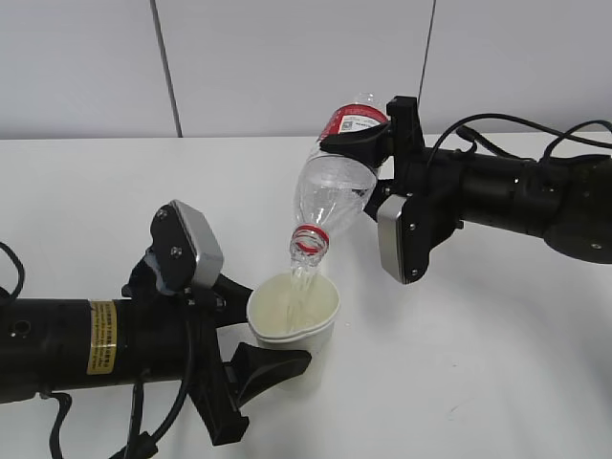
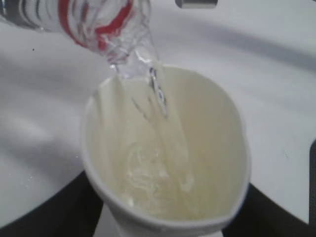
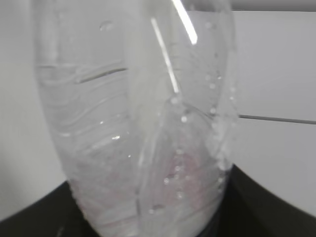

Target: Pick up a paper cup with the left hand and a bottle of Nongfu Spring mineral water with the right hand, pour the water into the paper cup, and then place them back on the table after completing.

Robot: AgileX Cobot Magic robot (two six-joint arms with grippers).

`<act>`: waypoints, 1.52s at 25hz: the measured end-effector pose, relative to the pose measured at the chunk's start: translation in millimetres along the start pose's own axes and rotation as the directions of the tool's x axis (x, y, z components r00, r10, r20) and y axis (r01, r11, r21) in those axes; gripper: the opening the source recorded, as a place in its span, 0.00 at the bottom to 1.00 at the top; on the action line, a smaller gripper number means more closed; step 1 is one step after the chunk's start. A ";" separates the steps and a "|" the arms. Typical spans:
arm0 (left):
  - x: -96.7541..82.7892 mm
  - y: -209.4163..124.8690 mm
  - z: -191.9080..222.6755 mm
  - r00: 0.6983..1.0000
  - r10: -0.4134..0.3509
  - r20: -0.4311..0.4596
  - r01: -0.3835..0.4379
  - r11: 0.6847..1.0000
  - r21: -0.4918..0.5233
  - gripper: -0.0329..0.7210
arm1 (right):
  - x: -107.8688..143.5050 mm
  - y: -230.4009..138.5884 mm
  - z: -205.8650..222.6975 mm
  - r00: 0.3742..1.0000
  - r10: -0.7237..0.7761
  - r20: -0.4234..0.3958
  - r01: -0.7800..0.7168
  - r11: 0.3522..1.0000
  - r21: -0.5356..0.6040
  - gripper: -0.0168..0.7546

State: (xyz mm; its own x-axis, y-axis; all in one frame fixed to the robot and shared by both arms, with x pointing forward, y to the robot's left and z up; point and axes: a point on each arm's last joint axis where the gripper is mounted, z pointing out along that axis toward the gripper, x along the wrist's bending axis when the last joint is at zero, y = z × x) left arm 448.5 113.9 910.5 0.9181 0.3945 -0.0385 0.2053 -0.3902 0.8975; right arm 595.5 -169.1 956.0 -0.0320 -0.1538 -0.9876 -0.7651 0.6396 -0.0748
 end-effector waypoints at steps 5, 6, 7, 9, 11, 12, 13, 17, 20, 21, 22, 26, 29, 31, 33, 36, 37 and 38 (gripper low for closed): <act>0.1 -0.2 0.0 1.000 0.000 -0.001 0.000 1.000 0.002 0.62 | -1.3 -0.9 0.3 1.000 -0.003 0.009 0.003 1.000 0.006 0.54; 0.1 -0.2 0.0 1.000 0.000 -0.001 0.000 1.000 0.002 0.62 | -1.5 -1.0 0.3 1.000 -0.004 0.011 0.004 1.000 0.007 0.54; 0.1 -0.2 0.0 1.000 0.000 -0.001 0.000 1.000 0.003 0.62 | -1.5 -0.9 0.3 1.000 -0.004 0.011 0.004 1.000 0.007 0.54; 0.2 -0.4 0.0 1.000 0.000 -0.002 0.000 1.000 0.004 0.62 | -1.5 -0.9 0.3 1.000 -0.004 0.011 0.004 1.000 0.007 0.54; 0.2 -0.4 0.0 1.000 0.000 -0.002 0.000 1.000 0.004 0.62 | -1.5 -0.9 0.3 1.000 -0.006 0.011 0.006 1.000 0.007 0.54; 0.2 -0.4 0.0 1.000 0.000 -0.002 0.000 1.000 0.004 0.62 | -1.5 -0.9 0.3 1.000 -0.006 0.011 0.006 1.000 0.007 0.54; 0.2 -0.4 0.0 1.000 0.000 -0.002 0.000 1.000 0.005 0.62 | -1.5 -1.0 0.3 1.000 -0.006 0.011 0.006 1.000 0.008 0.54; 0.1 -0.5 0.0 1.000 0.001 -0.001 -0.001 1.000 0.006 0.62 | -1.6 -1.2 0.3 1.000 -0.004 0.013 0.003 1.000 0.010 0.54; 0.0 -0.1 0.0 1.000 0.001 0.000 -0.001 1.000 0.001 0.62 | -1.8 -1.2 0.3 1.000 0.000 0.015 0.000 1.000 0.009 0.54; -0.1 0.5 0.0 1.000 -0.001 0.002 0.001 1.000 -0.006 0.62 | -1.8 -1.2 0.3 1.000 0.016 0.015 -0.016 1.000 0.009 0.54; -0.2 1.4 0.0 1.000 -0.003 0.003 0.003 1.000 -0.015 0.62 | -2.0 -1.1 0.3 0.999 0.042 0.017 -0.042 0.999 0.008 0.54; 2.7 4.3 -0.2 1.000 -0.002 -0.030 0.001 0.999 -0.047 0.62 | 2.8 2.0 -2.2 0.943 0.333 0.006 -0.333 0.943 0.002 0.54; 8.2 5.9 -0.7 0.996 -0.002 -0.089 -0.004 0.998 -0.067 0.62 | 3.3 2.2 -2.5 0.755 0.656 0.007 -0.656 0.755 0.000 0.54; 12.9 6.9 -1.3 0.990 -0.001 -0.141 -0.010 0.997 -0.079 0.62 | 2.5 0.6 -2.5 0.572 0.820 0.026 -0.820 0.572 0.001 0.54; 18.3 7.9 -2.4 0.980 -0.005 -0.200 -0.013 0.996 -0.091 0.62 | 1.5 -1.8 -2.6 0.406 0.912 0.055 -0.914 0.406 -0.002 0.54; 27.6 10.3 -4.9 0.953 -0.025 -0.301 -0.015 0.992 -0.128 0.62 | 0.4 -4.4 -2.7 0.188 0.979 0.083 -0.982 0.190 -0.020 0.54; 30.7 11.3 -5.8 0.943 -0.041 -0.331 -0.009 0.989 -0.148 0.62 | 0.4 -4.5 -2.7 0.132 0.988 0.084 -0.991 0.135 -0.025 0.54; 33.2 12.0 -6.5 0.933 -0.059 -0.356 -0.002 0.986 -0.168 0.62 | 0.3 -4.7 -2.7 0.085 0.993 0.084 -0.996 0.088 -0.030 0.54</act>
State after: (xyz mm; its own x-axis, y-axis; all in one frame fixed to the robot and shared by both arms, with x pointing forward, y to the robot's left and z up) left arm 479.3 127.8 922.9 0.7236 0.6869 0.0672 0.1440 -0.2455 0.9587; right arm 597.3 -174.2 956.4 -0.7086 0.6849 -0.1696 -0.0543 0.1868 0.9809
